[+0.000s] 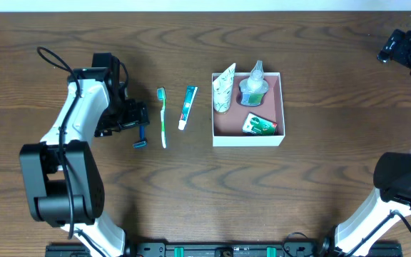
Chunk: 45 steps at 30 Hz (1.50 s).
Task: Pack container
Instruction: 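Reach the left gripper to the blue razor on the table, then close the left gripper on the blue razor handle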
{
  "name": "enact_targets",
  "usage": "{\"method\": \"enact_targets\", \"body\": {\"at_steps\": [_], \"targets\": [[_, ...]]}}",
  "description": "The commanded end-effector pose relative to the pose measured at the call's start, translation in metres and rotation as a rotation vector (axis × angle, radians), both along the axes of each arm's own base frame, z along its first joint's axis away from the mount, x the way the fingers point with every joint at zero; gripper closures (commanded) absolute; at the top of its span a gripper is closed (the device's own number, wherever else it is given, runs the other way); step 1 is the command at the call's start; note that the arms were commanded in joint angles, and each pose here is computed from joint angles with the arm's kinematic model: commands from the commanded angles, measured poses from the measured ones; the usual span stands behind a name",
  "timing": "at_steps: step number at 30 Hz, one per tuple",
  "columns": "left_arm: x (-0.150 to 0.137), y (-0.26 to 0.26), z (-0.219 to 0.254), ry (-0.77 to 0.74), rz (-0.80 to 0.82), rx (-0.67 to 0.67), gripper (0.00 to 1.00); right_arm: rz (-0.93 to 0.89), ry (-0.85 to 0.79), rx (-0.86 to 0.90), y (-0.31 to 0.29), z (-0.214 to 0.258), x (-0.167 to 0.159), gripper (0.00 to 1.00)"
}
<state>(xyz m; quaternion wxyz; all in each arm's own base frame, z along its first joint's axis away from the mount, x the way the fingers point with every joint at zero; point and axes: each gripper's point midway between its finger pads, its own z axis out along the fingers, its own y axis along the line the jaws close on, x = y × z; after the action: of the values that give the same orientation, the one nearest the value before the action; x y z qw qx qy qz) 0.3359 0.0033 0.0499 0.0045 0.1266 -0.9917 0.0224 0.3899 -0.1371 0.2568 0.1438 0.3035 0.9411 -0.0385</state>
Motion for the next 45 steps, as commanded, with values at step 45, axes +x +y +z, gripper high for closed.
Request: {"method": "enact_targets", "body": {"at_steps": [45], "targets": [[0.018,-0.012,-0.050,0.036,-0.031,0.027,0.02,-0.015,-0.033,-0.006,0.000,0.012,-0.003,0.01]]}}
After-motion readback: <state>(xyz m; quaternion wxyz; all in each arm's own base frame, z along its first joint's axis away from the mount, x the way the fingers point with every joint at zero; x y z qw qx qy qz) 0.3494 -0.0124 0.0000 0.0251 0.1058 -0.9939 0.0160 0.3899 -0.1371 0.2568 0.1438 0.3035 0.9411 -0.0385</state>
